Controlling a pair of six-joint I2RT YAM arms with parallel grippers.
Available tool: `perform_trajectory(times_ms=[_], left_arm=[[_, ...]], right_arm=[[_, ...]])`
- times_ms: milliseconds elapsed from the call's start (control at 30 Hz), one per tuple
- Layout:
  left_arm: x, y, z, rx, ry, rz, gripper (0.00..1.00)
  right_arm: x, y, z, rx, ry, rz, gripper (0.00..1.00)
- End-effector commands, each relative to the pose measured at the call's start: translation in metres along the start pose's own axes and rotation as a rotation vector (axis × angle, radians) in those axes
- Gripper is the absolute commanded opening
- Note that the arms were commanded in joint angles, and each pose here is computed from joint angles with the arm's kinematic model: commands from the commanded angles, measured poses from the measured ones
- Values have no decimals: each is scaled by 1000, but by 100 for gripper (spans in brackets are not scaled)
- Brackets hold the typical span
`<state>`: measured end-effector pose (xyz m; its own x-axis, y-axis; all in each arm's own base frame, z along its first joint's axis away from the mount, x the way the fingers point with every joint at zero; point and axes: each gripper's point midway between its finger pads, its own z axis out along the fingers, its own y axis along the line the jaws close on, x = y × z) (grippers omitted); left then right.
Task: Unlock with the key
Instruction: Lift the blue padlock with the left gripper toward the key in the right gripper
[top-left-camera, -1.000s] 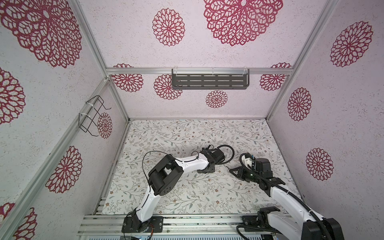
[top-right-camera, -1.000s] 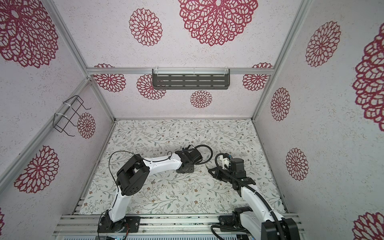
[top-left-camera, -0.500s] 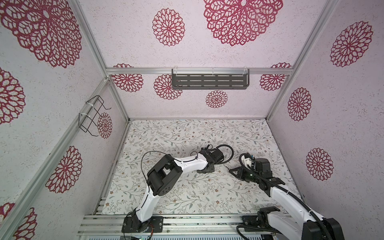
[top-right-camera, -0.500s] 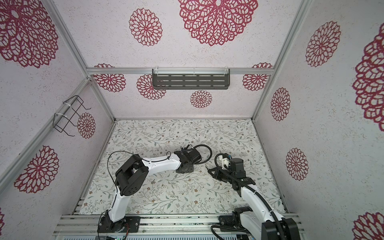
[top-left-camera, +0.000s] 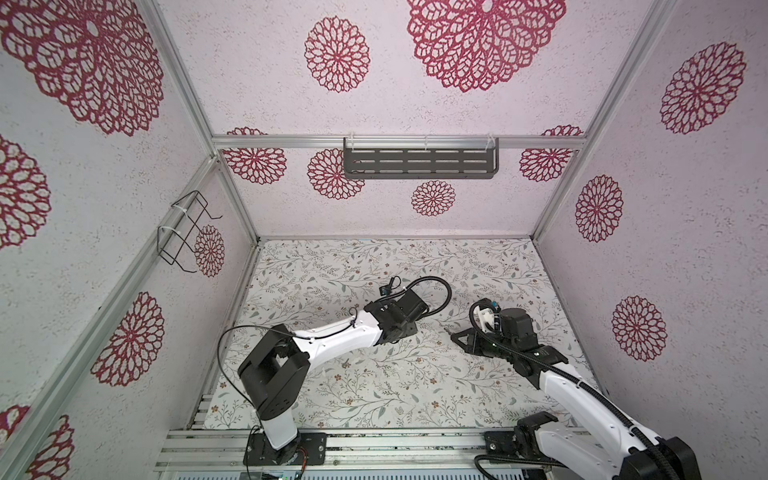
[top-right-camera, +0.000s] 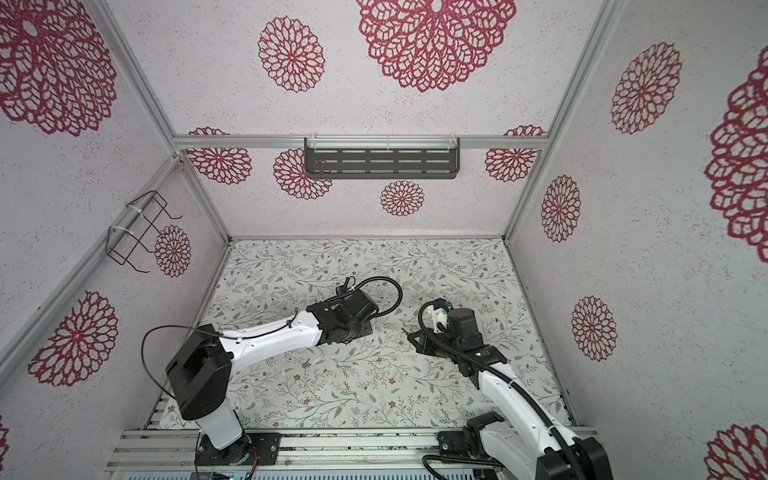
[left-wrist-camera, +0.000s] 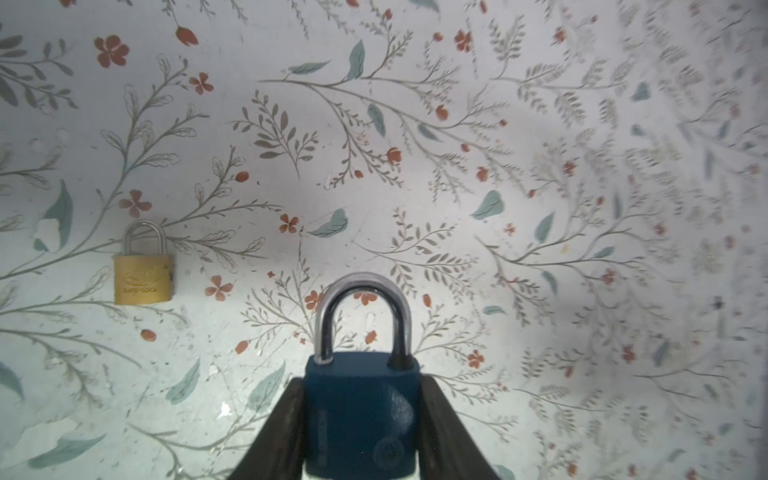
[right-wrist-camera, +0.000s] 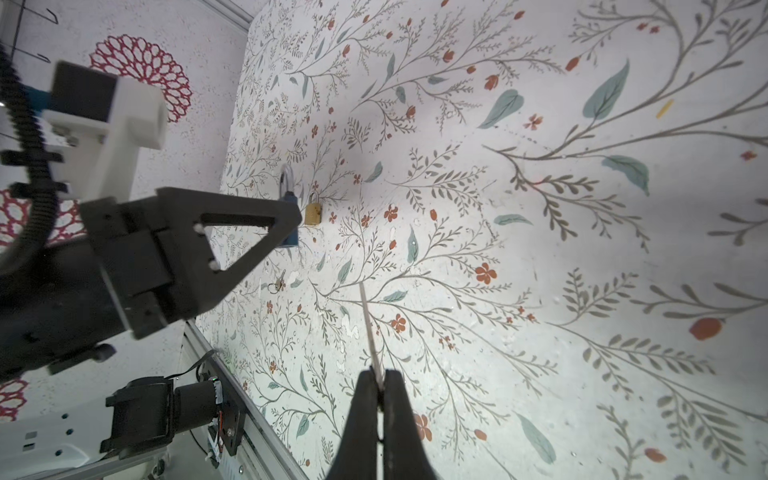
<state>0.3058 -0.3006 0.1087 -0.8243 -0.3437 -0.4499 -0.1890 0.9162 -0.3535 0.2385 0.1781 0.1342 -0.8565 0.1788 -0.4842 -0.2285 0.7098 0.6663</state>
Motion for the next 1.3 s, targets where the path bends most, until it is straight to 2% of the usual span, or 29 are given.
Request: perform_trajectory(times_ms=[0,400,533,767,1067,1267], left_arm=[[-20,-15,-20,121,-73,-133,16],[-39,-8,-67,369,-168,-454,4],[-43,-2,-78,419,-194,-523,1],[-47,10,-87,451,-228,-598,0],[-46,15,-84,470,-224,-629,1],[-46,18,-83,475,-224,-635,0]], right_arm=[[-12,12,-5,37,-66,-66,0],[-6,53,12,-6,-203,-131,0],[-1,70,18,-20,-250,-166,0],[3,99,29,-54,-321,-215,0],[7,130,45,-28,-367,-292,0],[9,138,51,-53,-377,-301,0]])
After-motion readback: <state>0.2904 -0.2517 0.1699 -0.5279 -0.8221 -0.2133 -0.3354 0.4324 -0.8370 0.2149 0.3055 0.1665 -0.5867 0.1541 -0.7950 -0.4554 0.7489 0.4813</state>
